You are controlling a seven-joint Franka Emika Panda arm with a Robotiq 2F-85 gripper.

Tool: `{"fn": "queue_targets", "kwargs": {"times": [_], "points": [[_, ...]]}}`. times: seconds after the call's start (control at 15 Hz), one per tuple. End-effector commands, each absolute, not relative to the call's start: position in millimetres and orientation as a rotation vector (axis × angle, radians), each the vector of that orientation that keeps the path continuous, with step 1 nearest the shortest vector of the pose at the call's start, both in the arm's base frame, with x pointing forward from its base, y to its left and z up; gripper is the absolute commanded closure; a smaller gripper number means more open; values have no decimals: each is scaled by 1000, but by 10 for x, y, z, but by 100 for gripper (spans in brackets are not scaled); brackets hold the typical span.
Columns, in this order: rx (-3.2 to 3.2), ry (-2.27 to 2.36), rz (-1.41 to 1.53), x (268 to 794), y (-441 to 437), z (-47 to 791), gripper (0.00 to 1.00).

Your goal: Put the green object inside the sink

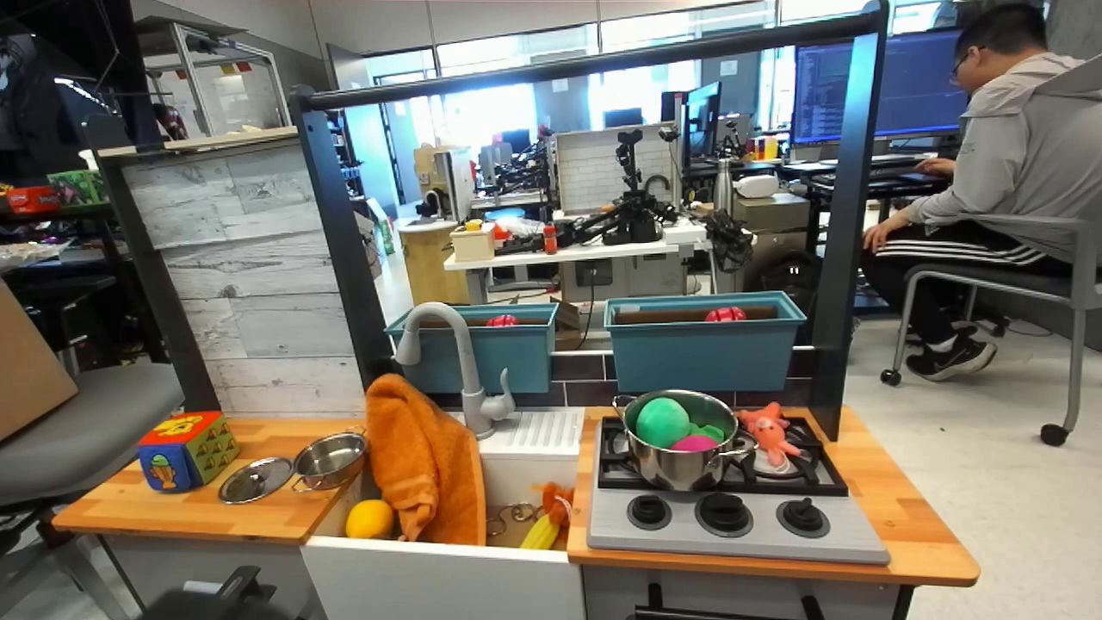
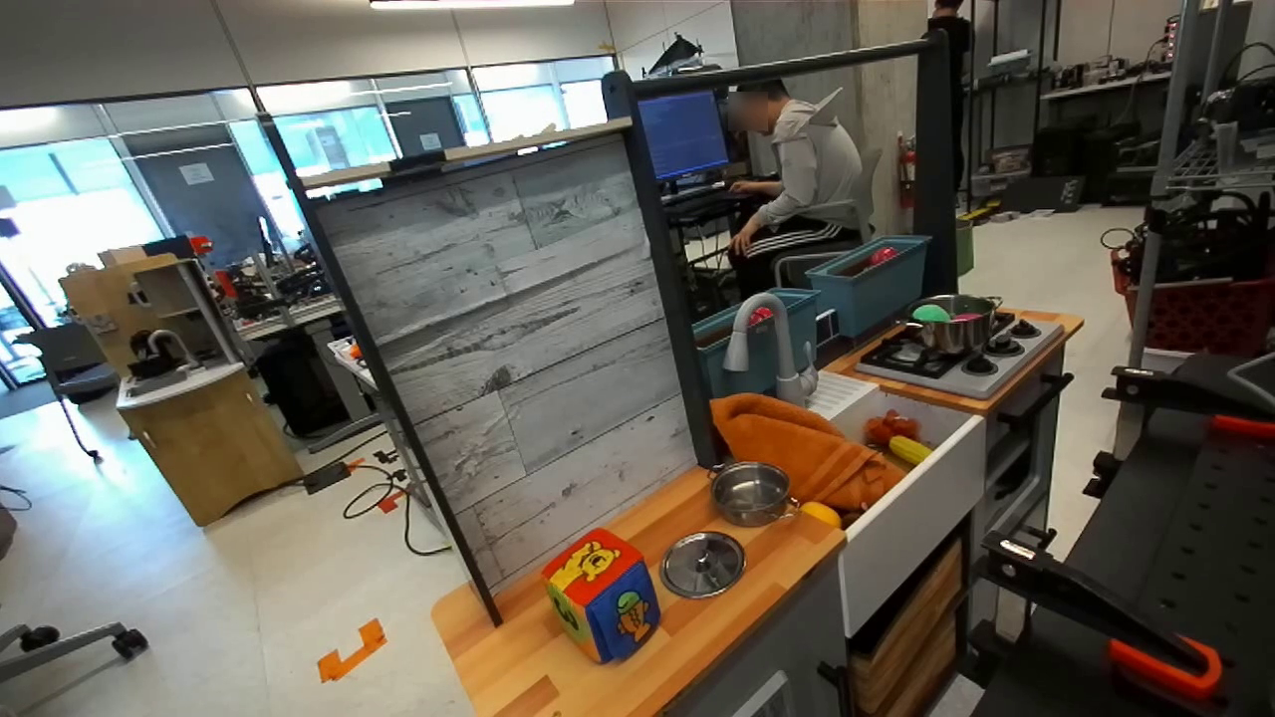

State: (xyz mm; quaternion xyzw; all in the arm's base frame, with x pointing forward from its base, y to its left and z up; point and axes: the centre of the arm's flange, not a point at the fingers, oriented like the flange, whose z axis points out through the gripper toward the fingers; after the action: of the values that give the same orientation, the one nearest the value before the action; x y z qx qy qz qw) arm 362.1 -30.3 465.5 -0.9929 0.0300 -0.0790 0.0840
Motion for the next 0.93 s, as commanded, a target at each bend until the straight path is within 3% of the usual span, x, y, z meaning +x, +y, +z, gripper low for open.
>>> {"fn": "queue_targets", "kwargs": {"times": [0.0,0.87], "points": [[-2937,152,-255,4073,-484,4613,0],[-2970,338,-57,5154,-982,4083,0]]}}
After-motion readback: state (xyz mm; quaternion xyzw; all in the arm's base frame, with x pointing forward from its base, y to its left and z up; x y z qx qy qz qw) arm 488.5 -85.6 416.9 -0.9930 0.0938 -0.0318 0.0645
